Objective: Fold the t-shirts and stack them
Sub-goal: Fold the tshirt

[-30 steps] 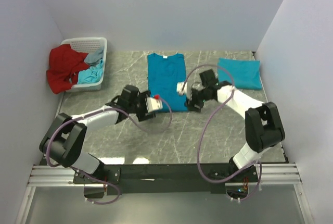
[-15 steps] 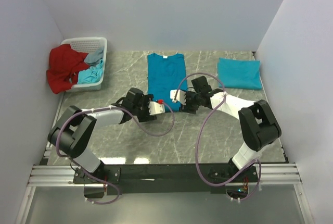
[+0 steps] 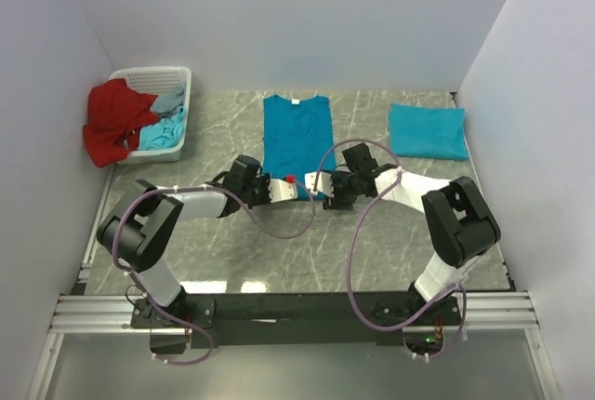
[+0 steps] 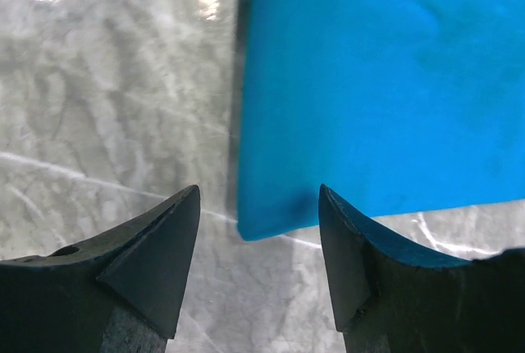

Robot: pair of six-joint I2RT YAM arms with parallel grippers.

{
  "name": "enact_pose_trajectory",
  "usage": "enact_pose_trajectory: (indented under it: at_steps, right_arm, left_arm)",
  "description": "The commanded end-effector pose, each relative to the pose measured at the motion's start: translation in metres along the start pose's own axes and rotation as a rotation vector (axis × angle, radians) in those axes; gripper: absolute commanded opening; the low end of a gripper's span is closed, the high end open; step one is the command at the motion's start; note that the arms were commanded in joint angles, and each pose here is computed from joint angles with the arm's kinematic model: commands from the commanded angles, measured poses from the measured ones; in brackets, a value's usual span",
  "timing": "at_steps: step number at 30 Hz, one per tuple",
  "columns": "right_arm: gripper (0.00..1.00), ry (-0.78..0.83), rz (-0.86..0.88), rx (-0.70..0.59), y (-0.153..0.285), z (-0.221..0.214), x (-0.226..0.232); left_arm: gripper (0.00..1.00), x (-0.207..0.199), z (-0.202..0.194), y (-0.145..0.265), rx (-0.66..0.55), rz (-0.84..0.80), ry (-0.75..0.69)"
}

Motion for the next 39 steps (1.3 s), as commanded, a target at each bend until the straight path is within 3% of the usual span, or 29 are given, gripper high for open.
enact_pose_trajectory:
  at_steps: [1,10,13,17,18,21,29,36,39]
  right_arm:
    - [0.67,0.081,-0.017,-0.042,0.002,0.002,-0.001]
    - [0.66,0.127,-0.087,0.004,-0.012,0.003,-0.005]
    - [0.60,0.131,-0.076,0.058,-0.019,0.000,-0.007]
    - [0.41,0.142,-0.045,0.073,-0.020,0.000,-0.004]
    - [0.28,0.158,-0.010,0.071,-0.019,-0.001,0.001]
    - [0.01,0.185,0.033,0.029,-0.010,0.002,0.010]
    - [0.00,0.206,0.158,-0.081,0.031,0.025,0.042]
    - [0.00,0.142,0.271,-0.092,0.057,0.029,0.113]
    - [0.00,0.109,0.227,-0.087,0.068,0.031,0.115]
  left_arm:
    - [0.01,-0.002,0.004,0.005,-0.025,0.022,0.009]
    - [0.01,-0.014,0.006,0.009,-0.048,-0.038,0.020]
    - [0.00,-0.016,0.006,0.011,-0.053,-0.051,0.020]
    - [0.01,-0.020,0.008,0.017,-0.065,-0.087,0.025]
    - [0.00,-0.021,0.008,0.018,-0.068,-0.093,0.030]
    - [0.00,-0.025,0.011,0.025,-0.090,-0.108,0.050]
    - [0.00,-0.043,0.028,0.053,-0.116,-0.218,0.119]
    - [0.01,-0.100,0.049,0.088,-0.172,-0.468,0.185]
    - [0.00,-0.099,0.052,0.098,-0.201,-0.427,0.177]
Point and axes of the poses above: each gripper's point midway between its finger pads, its own y axis back along the fingers, its own x axis along the line the jaws close on, z = x × y, the point moved 9 cm from there along y, back along the fingers, and after that the axes turned 3 degrees about y, right-handed, at the moved point
